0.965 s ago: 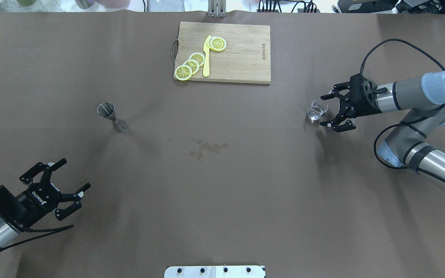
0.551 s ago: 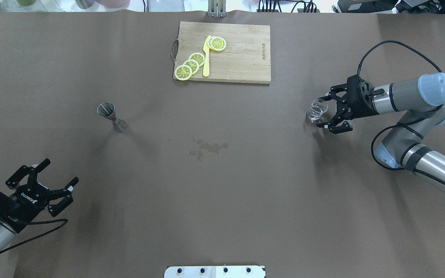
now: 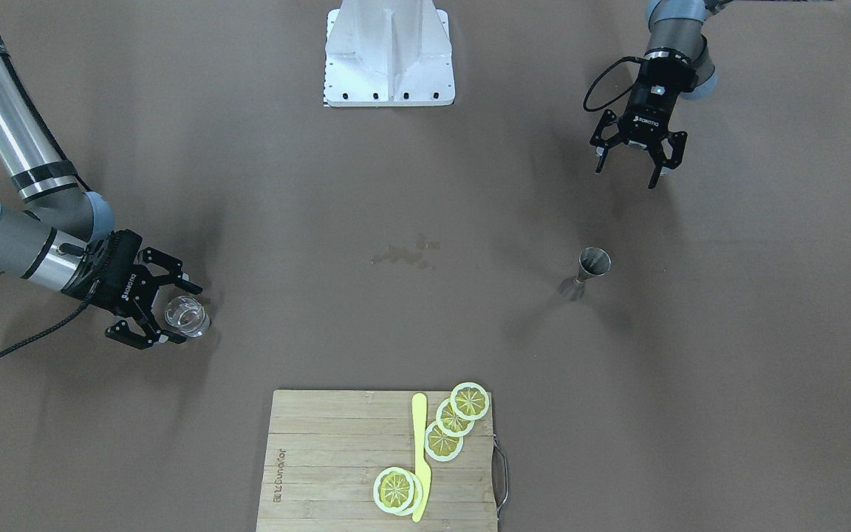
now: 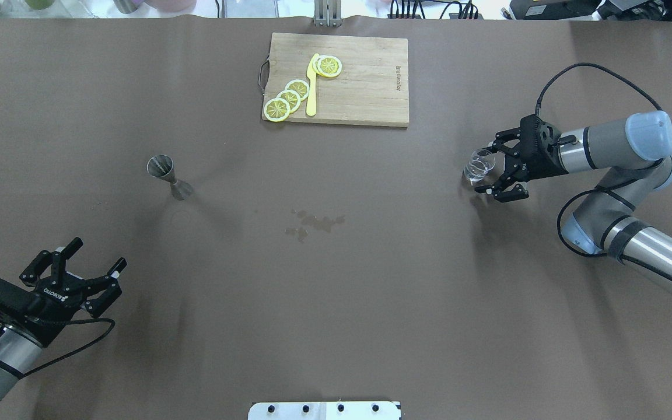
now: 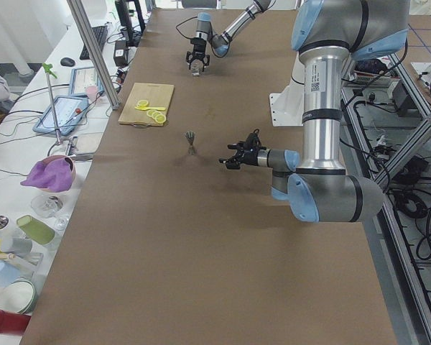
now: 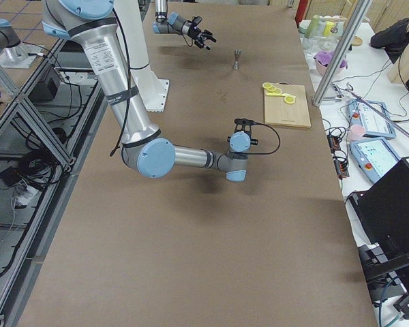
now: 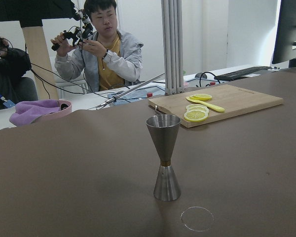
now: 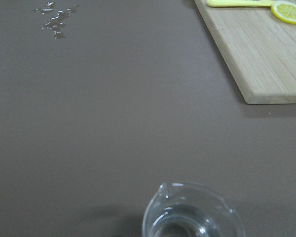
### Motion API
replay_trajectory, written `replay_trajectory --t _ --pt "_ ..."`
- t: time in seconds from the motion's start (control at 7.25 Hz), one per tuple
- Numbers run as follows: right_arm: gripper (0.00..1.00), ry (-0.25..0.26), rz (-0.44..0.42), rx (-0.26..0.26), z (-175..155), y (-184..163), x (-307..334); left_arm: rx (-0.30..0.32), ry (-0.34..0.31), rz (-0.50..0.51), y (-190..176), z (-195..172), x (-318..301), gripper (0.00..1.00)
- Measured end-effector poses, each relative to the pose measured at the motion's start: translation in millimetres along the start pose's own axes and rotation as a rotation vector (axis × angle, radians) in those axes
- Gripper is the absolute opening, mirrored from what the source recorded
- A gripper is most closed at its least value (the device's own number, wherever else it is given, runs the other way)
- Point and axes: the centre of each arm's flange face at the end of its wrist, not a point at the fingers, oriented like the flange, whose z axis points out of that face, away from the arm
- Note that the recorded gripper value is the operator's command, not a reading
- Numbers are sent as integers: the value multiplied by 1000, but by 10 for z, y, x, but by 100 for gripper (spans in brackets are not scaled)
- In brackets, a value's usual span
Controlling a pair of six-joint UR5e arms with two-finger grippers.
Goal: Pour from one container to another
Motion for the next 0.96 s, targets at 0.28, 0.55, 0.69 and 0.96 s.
replay_trajectory --t 0.28,0.55,0.69,0.96 --pt "77 7 4 -5 10 22 15 -6 -115 -59 82 135 122 94" --pt "77 11 6 -7 26 26 30 29 -173 -105 36 263 239 94" --pt "77 11 8 -6 34 10 38 55 -203 -113 -23 356 285 94" --pt "77 12 15 -1 55 -37 58 73 -243 -92 -88 551 434 94"
